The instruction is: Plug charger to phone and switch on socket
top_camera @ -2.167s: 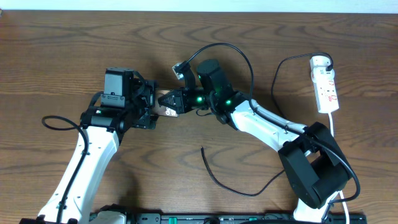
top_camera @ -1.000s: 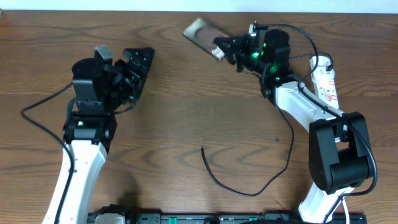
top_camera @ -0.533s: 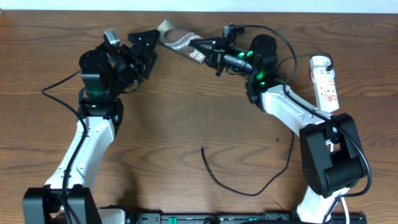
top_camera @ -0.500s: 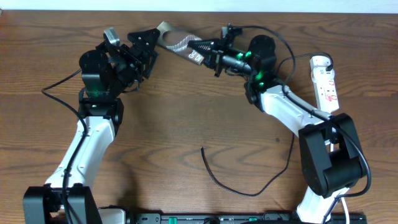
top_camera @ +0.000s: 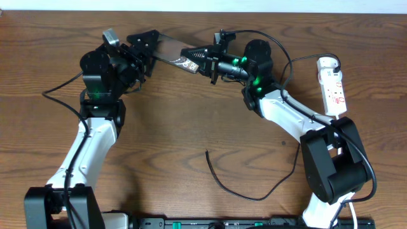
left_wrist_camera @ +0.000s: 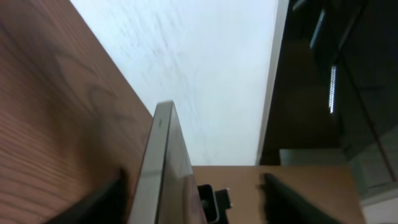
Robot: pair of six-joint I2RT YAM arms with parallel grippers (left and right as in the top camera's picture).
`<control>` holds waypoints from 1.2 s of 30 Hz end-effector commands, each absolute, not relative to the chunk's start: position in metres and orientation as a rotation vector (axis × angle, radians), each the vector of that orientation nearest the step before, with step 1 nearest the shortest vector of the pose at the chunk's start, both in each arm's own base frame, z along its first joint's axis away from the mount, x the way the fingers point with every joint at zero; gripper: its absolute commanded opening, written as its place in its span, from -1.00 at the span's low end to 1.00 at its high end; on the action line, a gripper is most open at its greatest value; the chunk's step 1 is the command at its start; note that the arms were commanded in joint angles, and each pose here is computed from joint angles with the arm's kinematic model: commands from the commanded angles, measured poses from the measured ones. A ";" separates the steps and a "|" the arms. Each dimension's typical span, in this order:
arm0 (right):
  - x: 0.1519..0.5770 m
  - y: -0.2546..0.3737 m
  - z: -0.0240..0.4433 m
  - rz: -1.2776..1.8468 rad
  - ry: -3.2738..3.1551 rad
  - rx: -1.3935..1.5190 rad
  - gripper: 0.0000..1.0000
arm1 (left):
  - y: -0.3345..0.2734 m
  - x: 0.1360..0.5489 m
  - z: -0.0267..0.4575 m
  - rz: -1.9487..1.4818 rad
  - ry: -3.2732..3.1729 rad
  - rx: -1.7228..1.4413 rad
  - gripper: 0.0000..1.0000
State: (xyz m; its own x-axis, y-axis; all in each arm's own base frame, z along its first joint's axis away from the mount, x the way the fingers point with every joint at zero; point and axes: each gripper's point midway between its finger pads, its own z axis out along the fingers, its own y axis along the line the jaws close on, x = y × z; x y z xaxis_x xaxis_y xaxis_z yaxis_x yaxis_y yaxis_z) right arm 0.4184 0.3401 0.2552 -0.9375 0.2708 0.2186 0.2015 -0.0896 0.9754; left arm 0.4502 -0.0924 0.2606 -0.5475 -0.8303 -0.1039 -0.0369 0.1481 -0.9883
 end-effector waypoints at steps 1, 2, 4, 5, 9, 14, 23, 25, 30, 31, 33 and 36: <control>0.413 0.347 0.269 2.240 2.064 0.483 -0.97 | -0.082 0.454 0.259 -1.457 1.718 -0.872 -0.05; 0.413 0.347 0.269 2.240 2.064 0.483 -0.97 | -0.082 0.454 0.259 -1.457 1.716 -0.869 -0.17; 0.412 0.347 0.269 2.241 2.065 0.482 -0.97 | -0.082 0.454 0.260 -1.458 1.712 -0.865 -0.29; 0.412 0.348 0.269 2.242 2.066 0.480 -0.97 | -0.082 0.454 0.260 -1.457 1.712 -0.865 -0.31; 0.409 0.351 0.269 2.244 2.072 0.462 -0.97 | -0.080 0.455 0.260 -1.450 1.707 -0.871 -0.35; 0.402 0.359 0.269 2.254 2.086 0.445 -0.97 | -0.079 0.455 0.260 -1.445 1.704 -0.875 -0.81; 0.399 0.361 0.269 2.258 2.091 0.438 -0.97 | -0.079 0.456 0.260 -1.440 1.703 -0.874 -0.86; 0.399 0.361 0.269 2.257 2.091 0.437 -0.97 | -0.079 0.456 0.260 -1.440 1.702 -0.874 -0.86; 0.399 0.361 0.269 2.257 2.091 0.438 -0.88 | -0.078 0.456 0.260 -1.438 1.701 -0.875 -0.86; 0.399 0.361 0.269 2.257 2.091 0.438 -0.79 | -0.077 0.456 0.260 -1.437 1.700 -0.877 -0.86; 0.400 0.361 0.269 2.245 2.083 0.412 -0.51 | -0.075 0.456 0.260 -1.435 1.697 -0.880 -0.86; 0.401 0.359 0.269 2.217 2.068 0.363 -0.50 | -0.074 0.456 0.260 -1.434 1.696 -0.881 -0.86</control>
State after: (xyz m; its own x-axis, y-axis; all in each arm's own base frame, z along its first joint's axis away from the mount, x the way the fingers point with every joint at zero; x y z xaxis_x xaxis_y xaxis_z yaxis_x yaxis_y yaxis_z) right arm 0.4112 0.3518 0.2576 -0.9450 0.2622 0.1956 0.1783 -0.0885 0.9800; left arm 0.4556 -0.0753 0.2594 -0.4957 -0.8651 -0.0764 -0.0612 0.1226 -0.9906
